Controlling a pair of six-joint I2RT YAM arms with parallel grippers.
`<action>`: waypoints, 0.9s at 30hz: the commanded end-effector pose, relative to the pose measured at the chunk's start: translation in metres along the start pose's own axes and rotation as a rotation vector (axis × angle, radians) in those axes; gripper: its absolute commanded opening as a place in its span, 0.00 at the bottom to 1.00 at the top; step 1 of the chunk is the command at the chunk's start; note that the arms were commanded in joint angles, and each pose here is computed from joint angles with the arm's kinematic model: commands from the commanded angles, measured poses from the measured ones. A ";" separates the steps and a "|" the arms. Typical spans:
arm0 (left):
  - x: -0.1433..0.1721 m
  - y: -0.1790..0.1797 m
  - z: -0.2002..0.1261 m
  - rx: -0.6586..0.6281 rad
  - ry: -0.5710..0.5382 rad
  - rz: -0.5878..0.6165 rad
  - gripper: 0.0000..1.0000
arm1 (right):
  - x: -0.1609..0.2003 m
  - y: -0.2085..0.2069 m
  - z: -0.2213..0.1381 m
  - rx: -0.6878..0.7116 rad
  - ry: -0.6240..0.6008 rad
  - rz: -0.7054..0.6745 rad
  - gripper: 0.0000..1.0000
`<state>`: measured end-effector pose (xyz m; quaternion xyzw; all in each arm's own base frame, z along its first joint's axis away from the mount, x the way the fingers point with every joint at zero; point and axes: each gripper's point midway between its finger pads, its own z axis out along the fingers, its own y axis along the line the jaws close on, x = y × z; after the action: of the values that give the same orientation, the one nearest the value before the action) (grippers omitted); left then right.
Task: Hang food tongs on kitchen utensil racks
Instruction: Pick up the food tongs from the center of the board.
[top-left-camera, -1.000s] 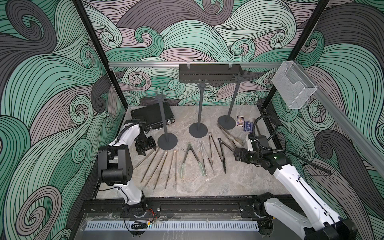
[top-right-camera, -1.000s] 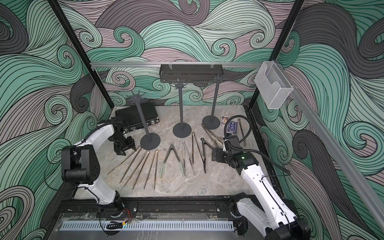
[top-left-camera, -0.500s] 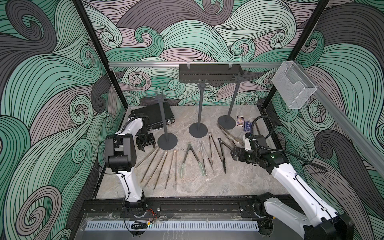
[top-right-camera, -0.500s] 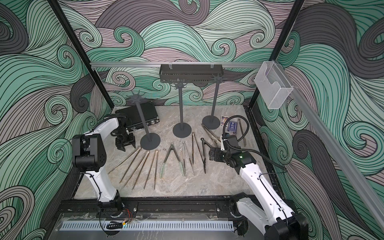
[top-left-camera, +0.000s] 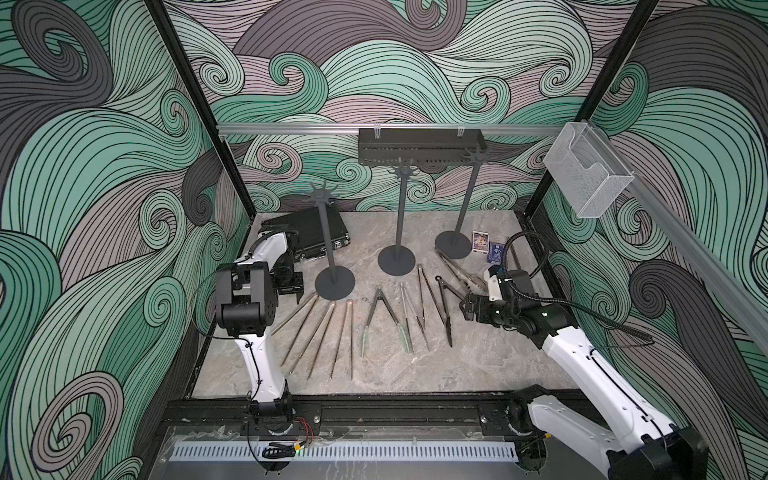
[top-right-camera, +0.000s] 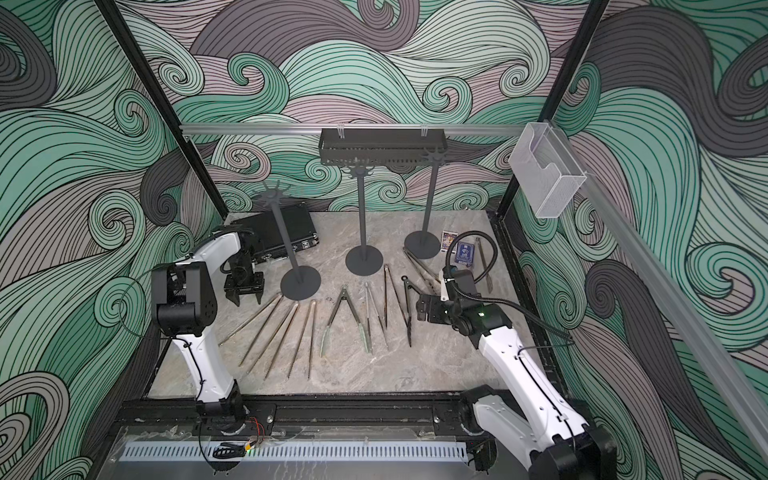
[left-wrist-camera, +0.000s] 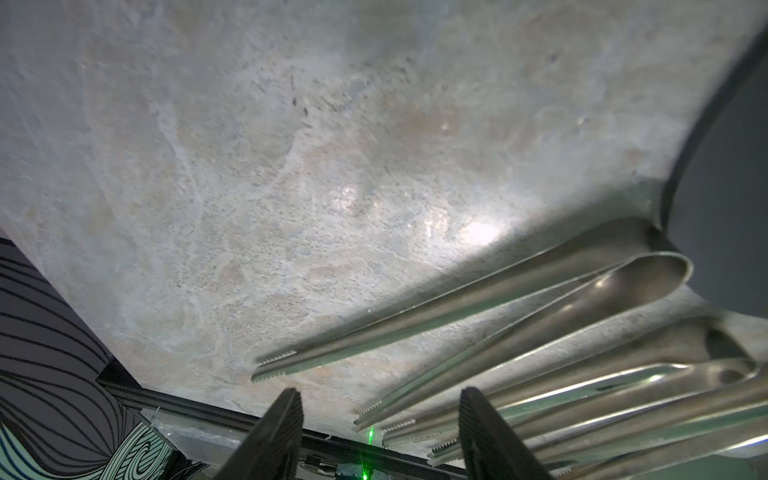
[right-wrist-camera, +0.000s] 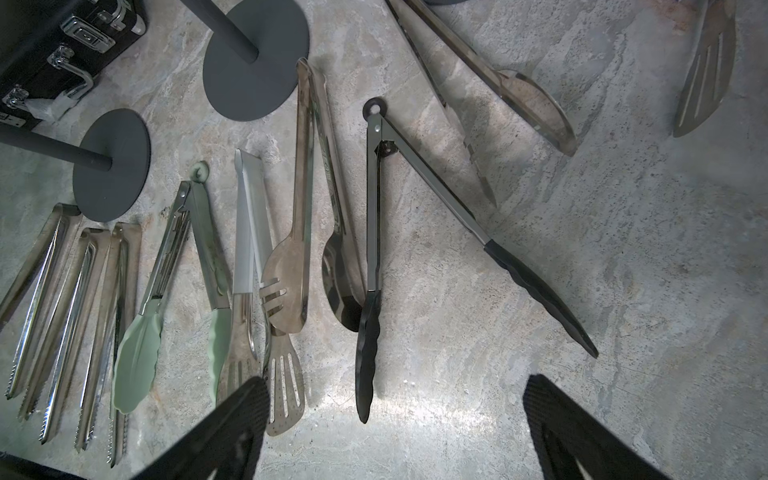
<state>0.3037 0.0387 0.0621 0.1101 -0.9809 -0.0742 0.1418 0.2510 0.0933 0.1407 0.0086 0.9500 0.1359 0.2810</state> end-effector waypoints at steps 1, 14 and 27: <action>0.011 0.000 0.012 -0.052 0.090 0.048 0.60 | 0.003 0.001 -0.001 -0.010 0.001 -0.013 0.97; 0.005 -0.007 0.039 -0.116 0.141 0.102 0.52 | 0.004 0.000 0.003 -0.001 0.010 -0.013 0.97; -0.002 -0.018 0.062 -0.105 0.176 0.151 0.38 | 0.002 0.000 0.004 0.001 0.011 -0.015 0.97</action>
<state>0.2880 0.0314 0.0184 0.0422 -0.9659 -0.1066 0.2322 0.2511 0.0934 0.1376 0.0085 0.9518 0.1341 0.2759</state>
